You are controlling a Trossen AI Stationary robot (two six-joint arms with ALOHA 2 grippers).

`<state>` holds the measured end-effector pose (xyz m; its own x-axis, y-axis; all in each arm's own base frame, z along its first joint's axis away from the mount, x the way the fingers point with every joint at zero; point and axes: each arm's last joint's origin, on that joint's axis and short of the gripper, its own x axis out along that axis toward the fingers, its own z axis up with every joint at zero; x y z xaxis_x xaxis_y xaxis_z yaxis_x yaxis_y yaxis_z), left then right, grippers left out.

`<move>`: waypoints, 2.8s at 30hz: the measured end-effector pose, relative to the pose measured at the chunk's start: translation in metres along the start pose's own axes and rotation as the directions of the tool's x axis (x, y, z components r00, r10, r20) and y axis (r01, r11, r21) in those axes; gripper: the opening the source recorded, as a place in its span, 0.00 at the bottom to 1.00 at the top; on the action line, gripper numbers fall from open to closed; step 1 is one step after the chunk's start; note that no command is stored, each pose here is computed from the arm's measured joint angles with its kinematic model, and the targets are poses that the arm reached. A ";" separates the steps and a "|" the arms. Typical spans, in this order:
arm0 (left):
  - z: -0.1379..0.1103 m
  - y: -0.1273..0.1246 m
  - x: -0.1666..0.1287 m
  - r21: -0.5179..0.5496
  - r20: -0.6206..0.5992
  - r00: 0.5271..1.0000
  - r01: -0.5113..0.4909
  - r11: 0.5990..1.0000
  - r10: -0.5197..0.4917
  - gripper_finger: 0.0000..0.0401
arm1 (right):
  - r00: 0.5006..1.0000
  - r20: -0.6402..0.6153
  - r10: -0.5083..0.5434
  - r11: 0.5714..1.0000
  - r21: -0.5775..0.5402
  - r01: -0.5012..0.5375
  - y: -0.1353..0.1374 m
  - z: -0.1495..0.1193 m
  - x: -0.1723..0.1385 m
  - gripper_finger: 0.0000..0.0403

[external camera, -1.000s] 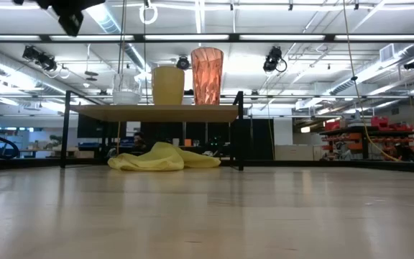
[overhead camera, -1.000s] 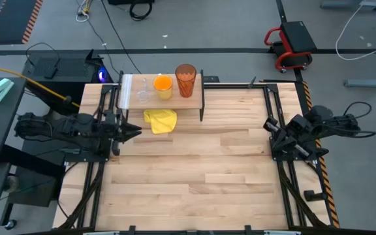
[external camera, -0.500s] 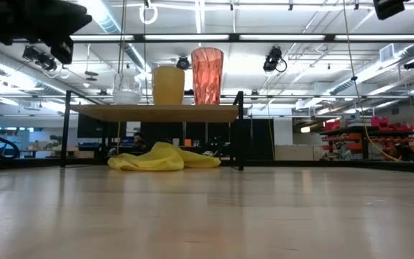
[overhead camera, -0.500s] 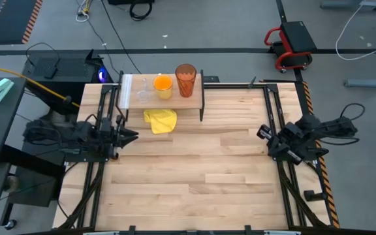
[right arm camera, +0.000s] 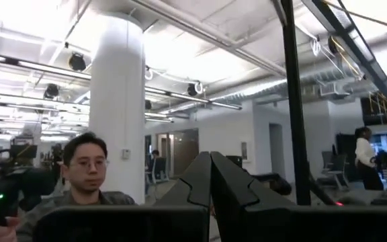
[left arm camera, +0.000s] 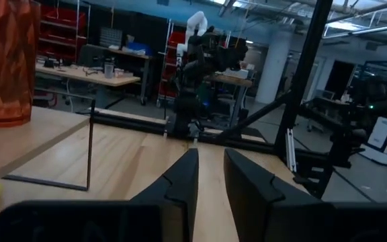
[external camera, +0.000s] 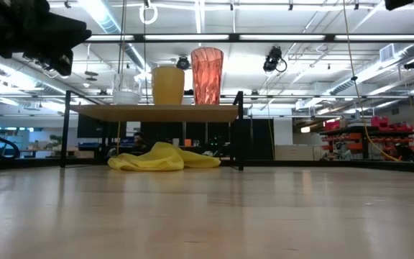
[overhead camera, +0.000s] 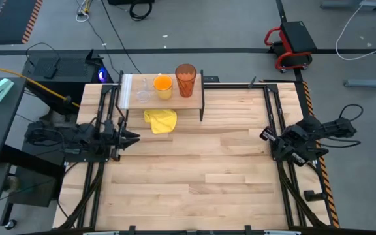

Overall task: Stack small to large cups/mugs on shelf
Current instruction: Return to Home Position

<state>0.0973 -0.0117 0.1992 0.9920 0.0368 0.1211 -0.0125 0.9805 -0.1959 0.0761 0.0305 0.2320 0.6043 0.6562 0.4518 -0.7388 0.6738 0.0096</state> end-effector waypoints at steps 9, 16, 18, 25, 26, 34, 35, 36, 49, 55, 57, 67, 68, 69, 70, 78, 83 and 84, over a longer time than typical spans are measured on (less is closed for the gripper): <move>0.008 0.000 -0.005 0.021 0.081 0.997 0.012 1.000 -0.014 0.22 | 0.997 0.045 0.063 0.997 -0.044 -0.061 0.008 0.008 -0.005 0.03; 0.009 0.000 -0.008 0.031 0.098 0.995 0.028 0.999 -0.031 0.21 | 0.998 0.029 0.051 0.997 -0.053 -0.050 0.007 0.006 -0.005 0.03; 0.007 0.000 -0.008 0.025 0.075 0.997 0.025 0.999 -0.027 0.20 | 0.999 0.017 0.031 0.999 -0.046 -0.030 0.005 0.004 -0.005 0.03; 0.002 0.001 -0.008 0.007 0.027 0.999 0.019 1.000 -0.019 0.21 | 0.988 -0.090 -0.126 0.992 -0.009 0.126 -0.003 -0.010 -0.006 0.03; 0.001 0.001 -0.008 -0.001 0.012 1.000 0.017 1.000 -0.017 0.21 | 0.986 -0.099 -0.137 0.991 -0.007 0.137 -0.003 -0.011 -0.006 0.03; -0.002 0.002 -0.007 -0.023 -0.018 1.000 0.011 1.000 -0.012 0.22 | 0.977 -0.142 -0.161 0.987 -0.001 0.162 -0.005 -0.016 -0.007 0.03; -0.003 0.002 -0.007 -0.024 -0.014 1.000 0.012 1.000 -0.013 0.21 | 0.974 -0.149 -0.171 0.985 0.002 0.173 -0.005 -0.017 -0.007 0.03; -0.006 0.002 -0.007 -0.026 -0.003 1.000 0.014 1.000 -0.014 0.21 | 0.971 -0.155 -0.184 0.982 0.004 0.187 -0.006 -0.018 -0.008 0.03; -0.027 0.005 -0.005 0.060 -0.070 0.998 0.007 0.998 -0.003 0.22 | 0.925 -0.309 -0.223 0.975 -0.063 0.214 -0.009 -0.034 -0.012 0.03; -0.027 0.005 -0.004 0.066 -0.067 0.998 0.007 0.998 -0.003 0.23 | 0.894 -0.386 -0.228 0.970 -0.010 0.243 -0.009 -0.042 -0.015 0.03; -0.027 0.005 -0.004 0.066 -0.067 0.998 0.007 0.998 -0.003 0.22 | 0.894 -0.386 -0.228 0.969 -0.001 0.247 -0.009 -0.042 -0.015 0.03; -0.027 0.005 -0.004 0.066 -0.068 0.998 0.006 0.998 -0.002 0.21 | 0.894 -0.385 -0.228 0.967 0.015 0.253 -0.009 -0.042 -0.015 0.03; -0.027 0.005 -0.004 0.067 -0.068 0.998 0.006 0.998 -0.001 0.22 | 0.894 -0.385 -0.228 0.967 0.015 0.253 -0.009 -0.042 -0.015 0.03; -0.027 0.005 -0.004 0.067 -0.068 0.998 0.006 0.998 -0.001 0.22 | 0.894 -0.385 -0.228 0.967 0.015 0.253 -0.009 -0.042 -0.015 0.03; -0.027 0.005 -0.004 0.066 -0.068 0.998 0.006 0.998 -0.001 0.22 | 0.894 -0.385 -0.228 0.967 0.015 0.253 -0.009 -0.042 -0.015 0.03; -0.027 0.005 -0.004 0.067 -0.068 0.998 0.006 0.998 -0.001 0.21 | 0.894 -0.385 -0.228 0.967 0.014 0.253 -0.009 -0.042 -0.015 0.03; -0.027 0.005 -0.004 0.067 -0.069 0.998 0.006 0.998 -0.001 0.20 | 0.894 -0.385 -0.228 0.967 0.014 0.253 -0.009 -0.042 -0.015 0.03; -0.027 0.005 -0.004 0.067 -0.069 0.998 0.006 0.998 -0.001 0.20 | 0.895 -0.385 -0.228 0.967 0.014 0.253 -0.009 -0.042 -0.015 0.03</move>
<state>0.0962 -0.0117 0.1714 0.9983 0.0224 0.0543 -0.0152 0.9914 -0.1299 0.0862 0.0284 0.1879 0.8237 0.5640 0.0590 -0.5664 0.8128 0.1361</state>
